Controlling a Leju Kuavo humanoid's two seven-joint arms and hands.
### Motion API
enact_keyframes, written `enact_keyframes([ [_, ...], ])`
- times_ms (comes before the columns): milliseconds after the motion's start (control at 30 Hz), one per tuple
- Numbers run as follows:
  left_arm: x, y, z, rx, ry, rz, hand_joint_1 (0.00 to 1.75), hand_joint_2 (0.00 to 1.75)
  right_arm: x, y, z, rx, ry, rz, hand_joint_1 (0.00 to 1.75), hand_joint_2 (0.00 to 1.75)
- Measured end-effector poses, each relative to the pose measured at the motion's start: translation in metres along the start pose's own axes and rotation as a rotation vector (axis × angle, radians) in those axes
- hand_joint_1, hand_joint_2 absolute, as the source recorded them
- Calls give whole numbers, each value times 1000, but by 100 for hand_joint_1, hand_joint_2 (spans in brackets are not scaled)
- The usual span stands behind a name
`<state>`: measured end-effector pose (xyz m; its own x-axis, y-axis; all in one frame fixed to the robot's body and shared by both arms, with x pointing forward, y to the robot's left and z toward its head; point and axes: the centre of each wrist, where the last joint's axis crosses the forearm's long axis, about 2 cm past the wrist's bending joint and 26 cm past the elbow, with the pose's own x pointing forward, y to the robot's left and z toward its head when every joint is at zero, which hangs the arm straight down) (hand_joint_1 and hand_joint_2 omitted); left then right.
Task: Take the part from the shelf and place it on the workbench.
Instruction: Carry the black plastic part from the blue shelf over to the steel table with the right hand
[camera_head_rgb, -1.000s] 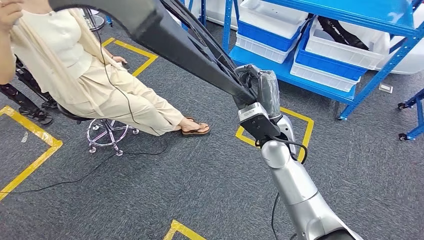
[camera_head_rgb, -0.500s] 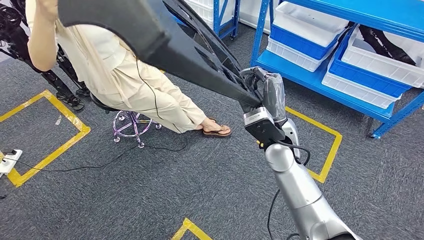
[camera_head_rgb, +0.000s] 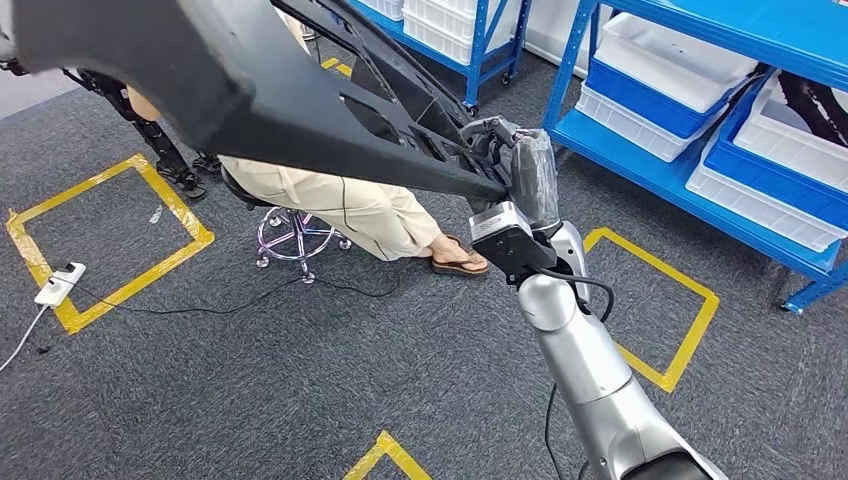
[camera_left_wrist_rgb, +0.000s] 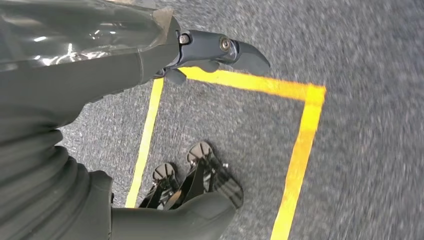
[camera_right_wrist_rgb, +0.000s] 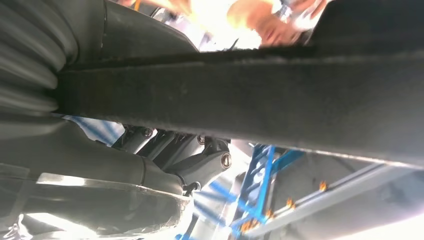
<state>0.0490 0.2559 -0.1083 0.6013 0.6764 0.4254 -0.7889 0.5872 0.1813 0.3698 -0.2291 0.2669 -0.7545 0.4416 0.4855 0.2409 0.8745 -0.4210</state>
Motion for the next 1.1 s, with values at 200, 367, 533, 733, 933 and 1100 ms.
enact_keyframes([
  [200,-2,-3,2,16,9,17,0,175,0,11,-11,19,-10,-13,175,175],
  [367,-6,-4,4,18,18,20,0,175,0,16,-13,30,-8,-13,175,175],
  [533,-8,-2,5,28,24,19,0,175,5,24,-16,33,-37,-3,175,175],
  [733,-9,-2,5,24,26,12,0,175,9,29,-18,30,-44,-4,175,175],
  [933,-9,-3,6,24,29,7,0,175,10,32,-19,33,-48,-5,175,175],
  [1100,-10,-4,6,27,31,2,0,175,12,33,-20,30,-51,-7,175,175],
])
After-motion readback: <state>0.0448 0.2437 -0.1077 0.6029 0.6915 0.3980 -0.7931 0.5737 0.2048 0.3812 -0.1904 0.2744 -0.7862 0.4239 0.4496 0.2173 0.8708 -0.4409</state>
